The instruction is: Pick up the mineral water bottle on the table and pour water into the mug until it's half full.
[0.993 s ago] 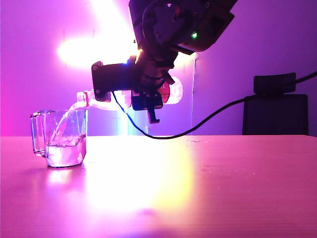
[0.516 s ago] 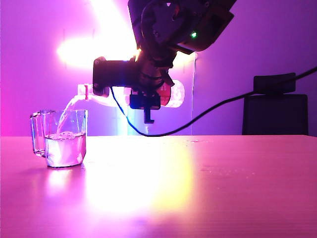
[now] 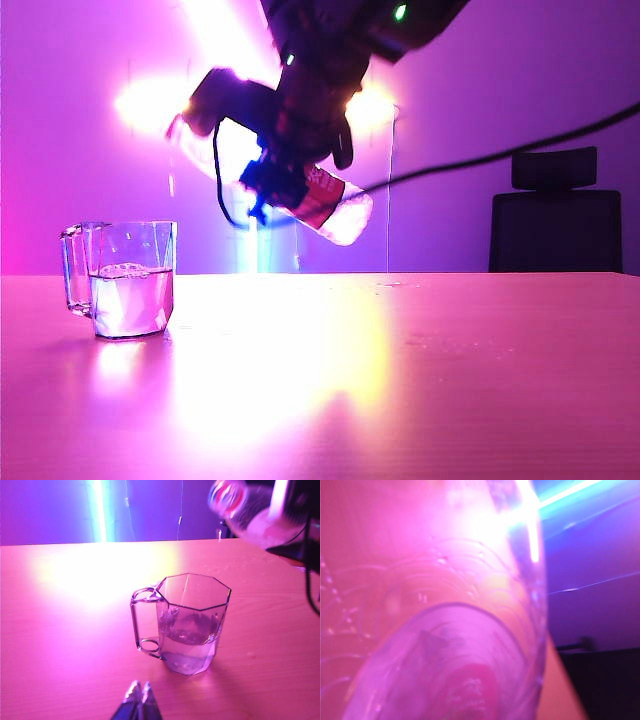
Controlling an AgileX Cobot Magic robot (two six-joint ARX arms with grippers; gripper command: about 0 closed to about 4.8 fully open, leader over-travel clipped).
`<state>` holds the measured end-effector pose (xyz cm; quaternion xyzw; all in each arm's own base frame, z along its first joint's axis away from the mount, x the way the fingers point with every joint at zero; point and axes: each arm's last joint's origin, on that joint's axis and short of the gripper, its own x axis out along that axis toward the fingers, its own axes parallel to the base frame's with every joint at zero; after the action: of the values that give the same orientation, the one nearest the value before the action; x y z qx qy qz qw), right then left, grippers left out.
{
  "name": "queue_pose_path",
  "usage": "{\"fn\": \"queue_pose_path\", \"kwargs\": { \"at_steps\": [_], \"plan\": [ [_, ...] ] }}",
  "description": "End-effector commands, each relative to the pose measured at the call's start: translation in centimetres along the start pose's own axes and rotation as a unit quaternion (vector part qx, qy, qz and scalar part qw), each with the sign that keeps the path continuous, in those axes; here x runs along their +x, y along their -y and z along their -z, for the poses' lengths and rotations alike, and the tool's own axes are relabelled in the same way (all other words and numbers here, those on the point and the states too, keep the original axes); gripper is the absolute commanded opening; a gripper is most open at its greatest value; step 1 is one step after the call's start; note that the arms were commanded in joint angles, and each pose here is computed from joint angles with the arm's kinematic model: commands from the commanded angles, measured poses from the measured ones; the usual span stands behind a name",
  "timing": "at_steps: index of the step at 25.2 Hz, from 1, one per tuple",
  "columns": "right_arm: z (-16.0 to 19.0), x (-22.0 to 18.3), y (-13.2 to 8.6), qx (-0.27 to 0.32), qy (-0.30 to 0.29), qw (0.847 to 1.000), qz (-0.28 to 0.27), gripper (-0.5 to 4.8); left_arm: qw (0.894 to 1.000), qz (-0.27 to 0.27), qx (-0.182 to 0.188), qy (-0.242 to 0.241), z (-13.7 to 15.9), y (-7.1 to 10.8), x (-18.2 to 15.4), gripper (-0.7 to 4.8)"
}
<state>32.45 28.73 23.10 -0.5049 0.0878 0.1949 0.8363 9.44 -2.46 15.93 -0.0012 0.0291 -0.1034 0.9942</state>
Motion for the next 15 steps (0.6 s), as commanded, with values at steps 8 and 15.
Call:
{"fn": "queue_pose_path", "kwargs": {
  "at_steps": [8, 15],
  "plan": [
    [6.1, -4.3, 2.9, 0.370, 0.078, 0.924, -0.057, 2.15, 1.000, -0.003, 0.001, 0.005, -0.2, -0.1, 0.0, -0.02],
    [13.5, -5.4, 0.3, 0.469, 0.112, 0.874, -0.061, 2.15, 1.000, -0.004, 0.002, 0.005, -0.2, -0.1, 0.0, -0.02]
  ]
}}
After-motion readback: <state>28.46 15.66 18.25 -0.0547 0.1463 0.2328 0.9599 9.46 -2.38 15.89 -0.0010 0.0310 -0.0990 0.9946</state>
